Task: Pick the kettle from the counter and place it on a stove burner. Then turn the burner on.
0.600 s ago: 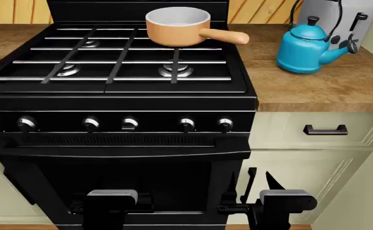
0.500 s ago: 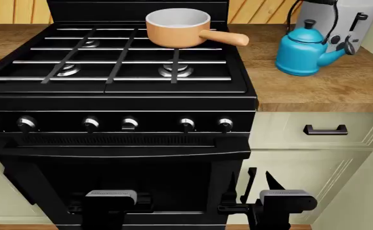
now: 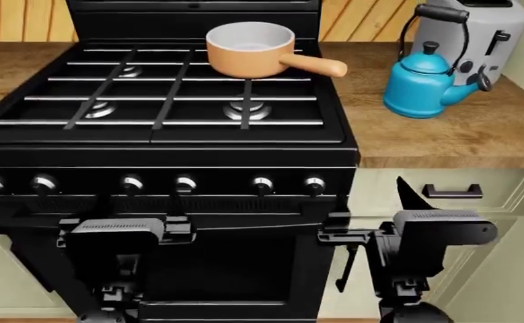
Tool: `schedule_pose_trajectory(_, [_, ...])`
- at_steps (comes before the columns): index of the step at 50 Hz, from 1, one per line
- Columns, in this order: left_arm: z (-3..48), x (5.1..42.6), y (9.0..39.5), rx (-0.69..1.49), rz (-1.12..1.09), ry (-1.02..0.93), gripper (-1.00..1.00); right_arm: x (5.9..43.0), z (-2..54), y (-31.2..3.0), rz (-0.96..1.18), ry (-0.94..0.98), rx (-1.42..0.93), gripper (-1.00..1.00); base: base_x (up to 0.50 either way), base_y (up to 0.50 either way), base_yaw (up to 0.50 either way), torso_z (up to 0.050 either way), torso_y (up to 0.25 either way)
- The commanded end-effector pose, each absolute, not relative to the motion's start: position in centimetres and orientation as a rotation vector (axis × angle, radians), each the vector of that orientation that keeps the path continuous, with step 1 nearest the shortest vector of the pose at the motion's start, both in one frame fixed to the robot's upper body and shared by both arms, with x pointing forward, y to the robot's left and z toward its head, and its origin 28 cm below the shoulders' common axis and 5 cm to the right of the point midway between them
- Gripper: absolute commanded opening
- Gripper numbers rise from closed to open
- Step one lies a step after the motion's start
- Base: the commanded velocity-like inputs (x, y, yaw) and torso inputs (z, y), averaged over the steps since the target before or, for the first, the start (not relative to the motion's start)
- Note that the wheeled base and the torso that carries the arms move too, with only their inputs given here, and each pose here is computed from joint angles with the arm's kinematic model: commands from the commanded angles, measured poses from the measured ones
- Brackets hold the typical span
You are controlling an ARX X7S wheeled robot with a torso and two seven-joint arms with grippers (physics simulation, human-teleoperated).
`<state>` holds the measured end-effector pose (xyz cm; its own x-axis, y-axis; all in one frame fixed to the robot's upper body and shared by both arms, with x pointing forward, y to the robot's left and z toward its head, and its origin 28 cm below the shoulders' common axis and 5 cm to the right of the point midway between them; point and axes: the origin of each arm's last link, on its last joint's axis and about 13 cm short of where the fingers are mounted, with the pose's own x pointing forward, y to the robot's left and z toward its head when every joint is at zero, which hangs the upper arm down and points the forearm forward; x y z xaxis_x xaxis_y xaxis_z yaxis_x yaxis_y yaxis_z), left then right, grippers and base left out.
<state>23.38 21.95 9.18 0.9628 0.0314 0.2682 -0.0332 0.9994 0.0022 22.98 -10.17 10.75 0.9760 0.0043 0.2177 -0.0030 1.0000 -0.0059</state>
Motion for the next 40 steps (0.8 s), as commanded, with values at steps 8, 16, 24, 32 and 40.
schedule_pose_trajectory(8, [17.6, 24.2, 22.5, 0.034, 0.073, -0.505, 1.00, 21.1, 20.2, -10.5, 0.058, -0.514, -0.040, 1.00, 0.00, -0.01, 0.00, 0.050, 0.000])
schedule_pose_trajectory(16, [18.3, 23.2, 22.3, 0.110, 0.059, -0.542, 1.00, 20.7, 20.4, -10.3, 0.097, -0.535, -0.020, 1.00, 0.25, -0.47, 0.00, 0.013, 0.000])
schedule_pose_trajectory(24, [18.3, 23.3, 22.1, 0.148, 0.084, -0.552, 1.00, 20.7, 20.4, -10.3, 0.097, -0.547, -0.026, 1.00, 0.38, -0.44, 0.00, 0.000, 0.000])
schedule_pose_trajectory(32, [18.5, 23.1, 22.0, 0.173, 0.093, -0.564, 1.00, 20.4, 20.6, -10.2, 0.100, -0.564, -0.032, 1.00, 0.41, -0.41, 0.00, 0.000, 0.000])
schedule_pose_trajectory(40, [18.5, 23.1, 21.9, 0.187, 0.097, -0.565, 1.00, 20.2, 20.6, -10.2, 0.103, -0.573, -0.038, 1.00, 0.41, -0.41, 0.00, 0.000, 0.000])
